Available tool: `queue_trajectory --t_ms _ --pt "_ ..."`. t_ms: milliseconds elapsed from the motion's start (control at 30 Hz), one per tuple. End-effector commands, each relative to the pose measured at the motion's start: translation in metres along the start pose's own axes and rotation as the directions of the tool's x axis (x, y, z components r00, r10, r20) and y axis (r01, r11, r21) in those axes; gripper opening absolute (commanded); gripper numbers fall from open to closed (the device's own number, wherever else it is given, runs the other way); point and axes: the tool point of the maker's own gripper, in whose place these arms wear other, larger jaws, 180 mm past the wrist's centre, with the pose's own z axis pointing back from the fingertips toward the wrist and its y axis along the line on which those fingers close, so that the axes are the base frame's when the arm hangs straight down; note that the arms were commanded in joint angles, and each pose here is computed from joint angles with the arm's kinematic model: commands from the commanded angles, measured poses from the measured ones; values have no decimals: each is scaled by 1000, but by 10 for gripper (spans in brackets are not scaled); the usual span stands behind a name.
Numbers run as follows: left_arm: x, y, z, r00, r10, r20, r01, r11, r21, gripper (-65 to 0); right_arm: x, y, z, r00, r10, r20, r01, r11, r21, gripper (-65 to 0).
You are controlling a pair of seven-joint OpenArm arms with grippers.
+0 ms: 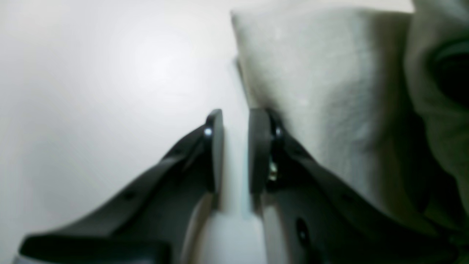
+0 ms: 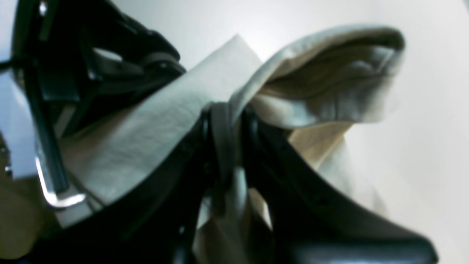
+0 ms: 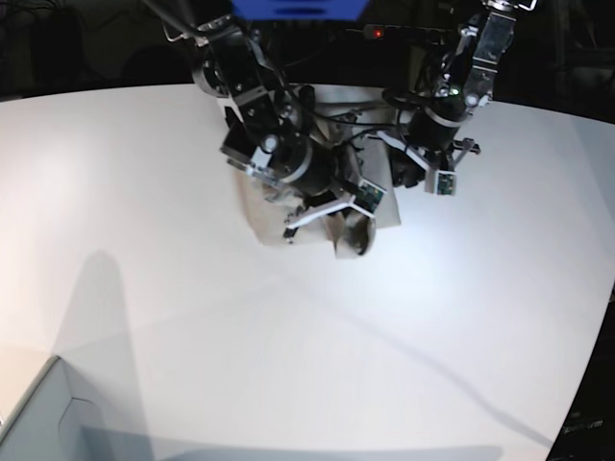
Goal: Layout the t-shirt on the table in an organized manner, then fold the t-shirt properly
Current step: 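Grasp the shirt end with the right gripper and fold it over, then press and release the folded bundle with the right gripper, withdraw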
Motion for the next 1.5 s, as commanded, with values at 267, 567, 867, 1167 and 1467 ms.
queue_trajectory --t_ms 267,567,867,1167,1467 --pt "24 2 7 998 -57 -24 57 998 -24 -387 8 2 -9 1000 3 26 -4 999 34 -635" --pt "45 58 26 1000 -2 -3 3 993 118 -338 29 27 -11 996 65 67 -70 994 86 -373" --pt "46 123 55 997 72 35 -79 958 277 -337 55 -46 53 985 34 169 -2 983 -185 -308" --pt "68 152 68 970 202 135 -233 929 288 -337 -29 -101 114 989 -140 49 148 900 -411 -503" --pt "72 156 69 972 192 138 -225 931 288 -337 -56 -25 77 977 -212 -31 200 955 -220 -650"
